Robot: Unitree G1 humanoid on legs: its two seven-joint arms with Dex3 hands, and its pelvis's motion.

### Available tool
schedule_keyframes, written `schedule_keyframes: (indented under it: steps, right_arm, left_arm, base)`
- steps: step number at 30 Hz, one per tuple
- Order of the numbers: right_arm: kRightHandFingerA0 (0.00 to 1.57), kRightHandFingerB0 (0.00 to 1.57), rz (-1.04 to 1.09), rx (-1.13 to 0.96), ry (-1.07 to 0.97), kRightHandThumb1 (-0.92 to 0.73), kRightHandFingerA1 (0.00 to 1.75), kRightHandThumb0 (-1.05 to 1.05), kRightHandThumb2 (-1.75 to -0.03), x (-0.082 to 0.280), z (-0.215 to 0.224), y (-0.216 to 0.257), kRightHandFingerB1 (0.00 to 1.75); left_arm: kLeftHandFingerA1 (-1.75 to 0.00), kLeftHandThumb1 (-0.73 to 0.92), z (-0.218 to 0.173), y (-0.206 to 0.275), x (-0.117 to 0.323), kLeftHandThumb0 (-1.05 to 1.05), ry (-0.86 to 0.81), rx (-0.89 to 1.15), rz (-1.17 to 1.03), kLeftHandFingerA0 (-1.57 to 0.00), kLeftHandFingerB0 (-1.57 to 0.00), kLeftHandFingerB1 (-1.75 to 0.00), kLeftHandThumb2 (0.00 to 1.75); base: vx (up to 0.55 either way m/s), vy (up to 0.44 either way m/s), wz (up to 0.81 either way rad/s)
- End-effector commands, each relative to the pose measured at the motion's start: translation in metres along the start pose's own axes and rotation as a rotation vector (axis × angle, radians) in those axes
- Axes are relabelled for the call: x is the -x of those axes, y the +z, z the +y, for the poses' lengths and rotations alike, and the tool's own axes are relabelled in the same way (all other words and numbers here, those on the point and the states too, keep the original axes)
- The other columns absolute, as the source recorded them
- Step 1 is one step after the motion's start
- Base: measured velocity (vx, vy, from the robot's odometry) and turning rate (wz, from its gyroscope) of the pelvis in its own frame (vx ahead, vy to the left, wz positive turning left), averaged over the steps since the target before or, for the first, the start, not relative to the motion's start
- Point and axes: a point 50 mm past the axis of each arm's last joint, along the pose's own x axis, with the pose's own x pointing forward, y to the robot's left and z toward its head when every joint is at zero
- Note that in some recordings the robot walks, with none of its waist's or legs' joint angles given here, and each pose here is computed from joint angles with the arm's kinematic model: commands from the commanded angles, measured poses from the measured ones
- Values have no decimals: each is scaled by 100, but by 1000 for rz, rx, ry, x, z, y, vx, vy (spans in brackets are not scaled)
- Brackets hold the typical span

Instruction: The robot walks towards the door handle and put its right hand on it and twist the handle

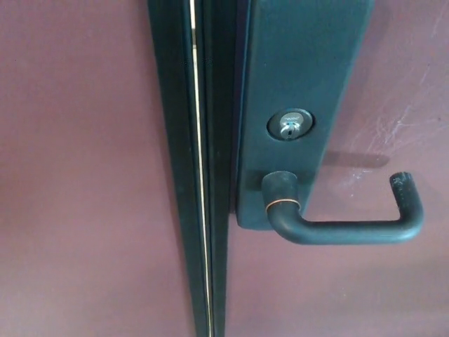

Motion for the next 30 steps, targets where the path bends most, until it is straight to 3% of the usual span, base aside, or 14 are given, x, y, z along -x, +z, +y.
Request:
schedule_keyframes:
  steps: [1, 6, 7, 10, 11, 12, 13, 15, 18, 19, 25, 26, 27, 30]
  right_arm:
    - [4, 3, 416, -218, -3, -50, 38, -54, -80, -20, 50, -135, 26]
    - [4, 3, 452, -217, -4, -50, 38, -54, -80, -25, 55, -147, 26]
    - [10, 10, 527, -227, -44, -67, 31, -61, -65, -47, 63, -178, 19]
    - [10, 10, 647, -180, -55, -67, 31, -61, -65, -82, 84, -217, 19]
    - [0, 0, 667, -216, -142, -43, 49, -32, -96, -97, 93, -234, 48]
    - [0, 0, 683, -244, -185, -42, 49, -32, -96, -106, 100, -243, 47]
    - [20, 15, 697, -278, -206, -65, 31, -59, -60, -110, 107, -249, 26]
    - [16, 11, 736, -311, -219, -55, 40, -66, -78, -116, 121, -257, 36]
    - [16, 11, 739, -308, -221, -55, 40, -66, -78, -118, 122, -259, 36]
    - [26, 20, 833, -295, -213, -79, 33, -66, -64, -126, 143, -267, 28]
    - [26, 20, 1026, -194, -188, -83, 33, -65, -65, -130, 188, -282, 28]
    - [1, 0, 1099, -110, -152, -54, 49, -34, -107, -120, 206, -289, 47]
    - [0, 14, 1132, -72, -131, -69, 40, -74, -99, -116, 213, -291, 38]
    - [4, 7, 1135, -27, -127, -71, 31, -72, -98, -121, 208, -290, 25]
  left_arm:
    - [-60, 50, -13, -22, 4, -43, -41, 24, 54, -65, -47, -51, 78]
    - [-60, 50, -14, -22, 4, -43, -40, 24, 55, -65, -47, -51, 78]
    - [-60, 50, -15, -23, 4, -43, -41, 33, 53, -66, -48, -52, 79]
    - [-60, 50, -16, -25, 4, -43, -42, 46, 51, -66, -48, -52, 79]
    - [-60, 50, -16, -22, 4, -44, -46, 35, 44, -66, -48, -52, 79]
    - [-60, 50, -17, -20, 3, -44, -47, 29, 40, -66, -48, -52, 79]
    - [-60, 49, -17, -20, 3, -44, -46, 24, 39, -66, -47, -52, 79]
    - [-60, 49, -17, -21, 3, -45, -44, 19, 40, -66, -47, -52, 79]
    - [-60, 49, -17, -21, 3, -45, -43, 19, 40, -66, -47, -52, 79]
    - [-48, 59, -17, -20, 3, -38, -40, 17, 35, -71, -52, -39, 58]
    - [-48, 59, -18, -13, 1, -38, -39, 9, 16, -71, -52, -39, 58]
    - [-49, 59, -15, -9, 1, -39, -32, 10, 4, -72, -52, -39, 58]
    - [-49, 59, -14, -8, 0, -40, -28, 10, -1, -72, -52, -39, 58]
    - [-49, 59, -12, -5, 0, -39, -31, 7, -3, -72, -51, -39, 58]
  base:
    - [0, 0, 0]
    - [0, 0, 0]
    - [0, 0, 0]
    - [0, 0, 0]
    - [0, 0, 0]
    - [0, 0, 0]
    - [0, 0, 0]
    - [0, 0, 0]
    - [0, 0, 0]
    - [0, 0, 0]
    - [0, 0, 0]
    - [0, 0, 0]
    - [0, 0, 0]
    - [0, 0, 0]
